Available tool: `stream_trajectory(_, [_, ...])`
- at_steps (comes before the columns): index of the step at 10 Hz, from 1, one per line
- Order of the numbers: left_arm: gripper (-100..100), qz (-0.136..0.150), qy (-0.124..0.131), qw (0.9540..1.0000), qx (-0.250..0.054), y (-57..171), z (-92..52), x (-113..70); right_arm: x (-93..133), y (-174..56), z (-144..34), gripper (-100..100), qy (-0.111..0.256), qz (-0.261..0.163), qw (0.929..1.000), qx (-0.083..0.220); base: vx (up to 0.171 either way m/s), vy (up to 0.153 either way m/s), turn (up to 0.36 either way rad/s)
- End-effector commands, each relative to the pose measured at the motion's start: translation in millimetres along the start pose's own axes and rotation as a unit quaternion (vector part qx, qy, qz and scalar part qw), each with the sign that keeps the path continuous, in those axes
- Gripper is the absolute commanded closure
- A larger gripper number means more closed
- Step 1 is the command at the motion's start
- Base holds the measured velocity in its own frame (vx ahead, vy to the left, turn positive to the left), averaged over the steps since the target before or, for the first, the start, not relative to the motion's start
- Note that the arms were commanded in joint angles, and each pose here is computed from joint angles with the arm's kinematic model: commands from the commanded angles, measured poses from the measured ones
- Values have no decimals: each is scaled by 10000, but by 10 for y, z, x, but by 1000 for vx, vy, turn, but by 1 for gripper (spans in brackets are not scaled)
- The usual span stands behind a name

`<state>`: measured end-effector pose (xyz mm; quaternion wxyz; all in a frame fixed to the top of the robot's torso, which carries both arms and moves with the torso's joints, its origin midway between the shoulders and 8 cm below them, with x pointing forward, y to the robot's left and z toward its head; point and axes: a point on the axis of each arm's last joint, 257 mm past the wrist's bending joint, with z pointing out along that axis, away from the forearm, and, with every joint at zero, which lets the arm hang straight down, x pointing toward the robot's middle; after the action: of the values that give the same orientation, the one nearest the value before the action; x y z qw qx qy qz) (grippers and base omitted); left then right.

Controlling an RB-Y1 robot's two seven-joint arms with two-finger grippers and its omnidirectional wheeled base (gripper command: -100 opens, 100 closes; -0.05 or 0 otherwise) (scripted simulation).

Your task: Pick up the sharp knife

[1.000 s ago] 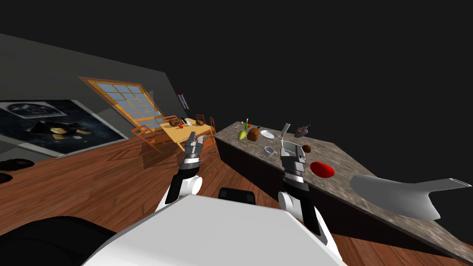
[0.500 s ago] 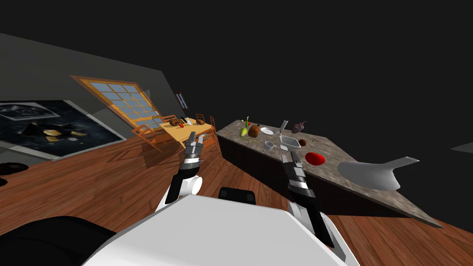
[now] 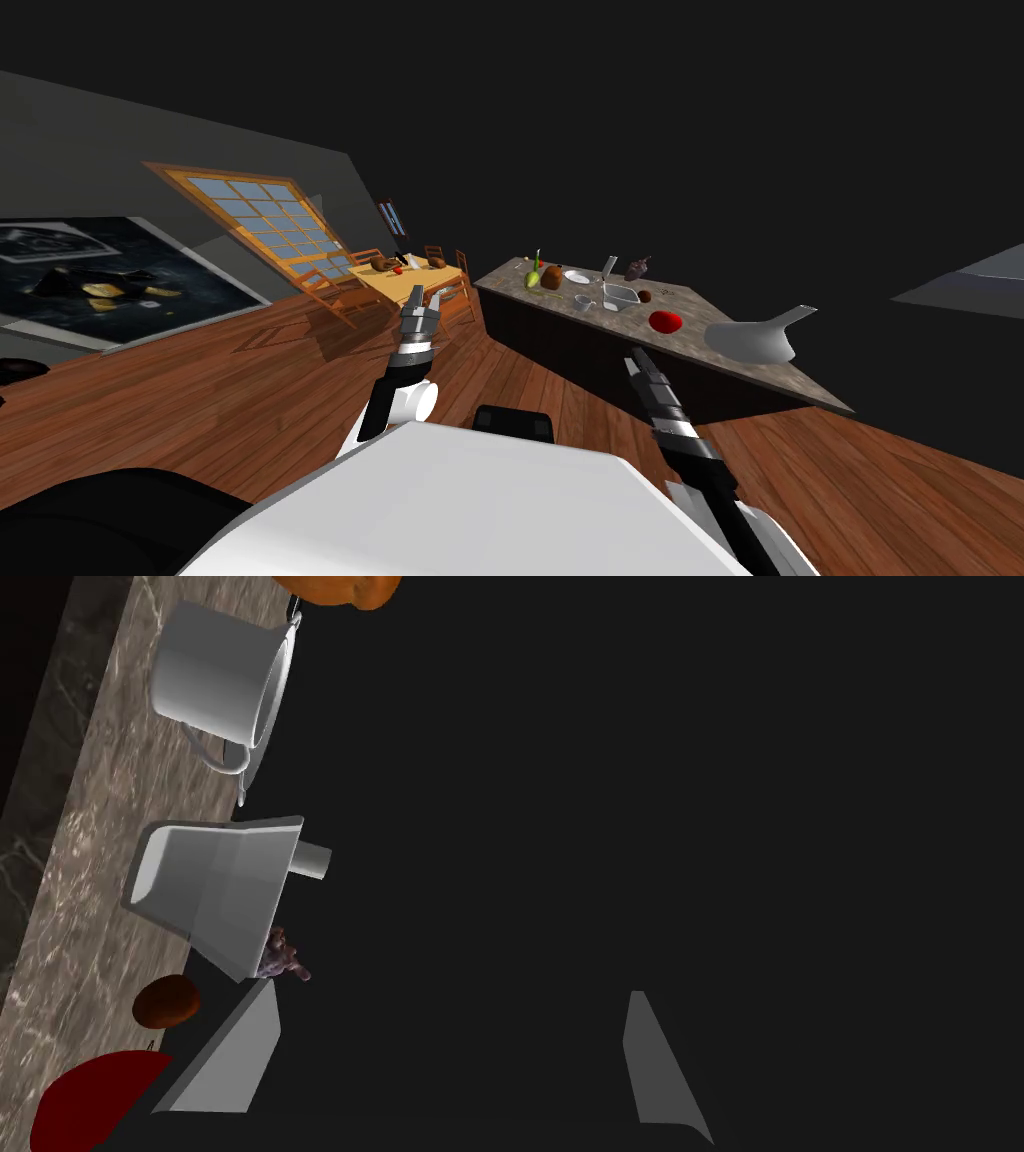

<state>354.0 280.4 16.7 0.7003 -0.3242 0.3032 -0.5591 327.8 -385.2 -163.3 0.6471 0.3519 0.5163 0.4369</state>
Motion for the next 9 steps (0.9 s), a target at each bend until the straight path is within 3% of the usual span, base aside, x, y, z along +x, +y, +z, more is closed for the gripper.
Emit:
stream_trajectory(1, [0,0,0,10000,0,0,0,0,-76,-243,-115,-100,181,-361,9986,338,-217,115,-34])
stream_trajectory(5, [0,0,0,10000,-1,0,0,0,-236,-768,-560,-100,769,-1141,9844,1099,-133,121,14])
stream_trajectory(6, [0,1,0,10000,-1,0,-1,0,-236,-768,-560,-100,769,-1141,9844,1099,-44,60,7])
stream_trajectory(9, [0,2,0,10000,-1,1,-1,-1,-306,-1073,-924,-100,1381,-1699,9631,1566,6,74,92])
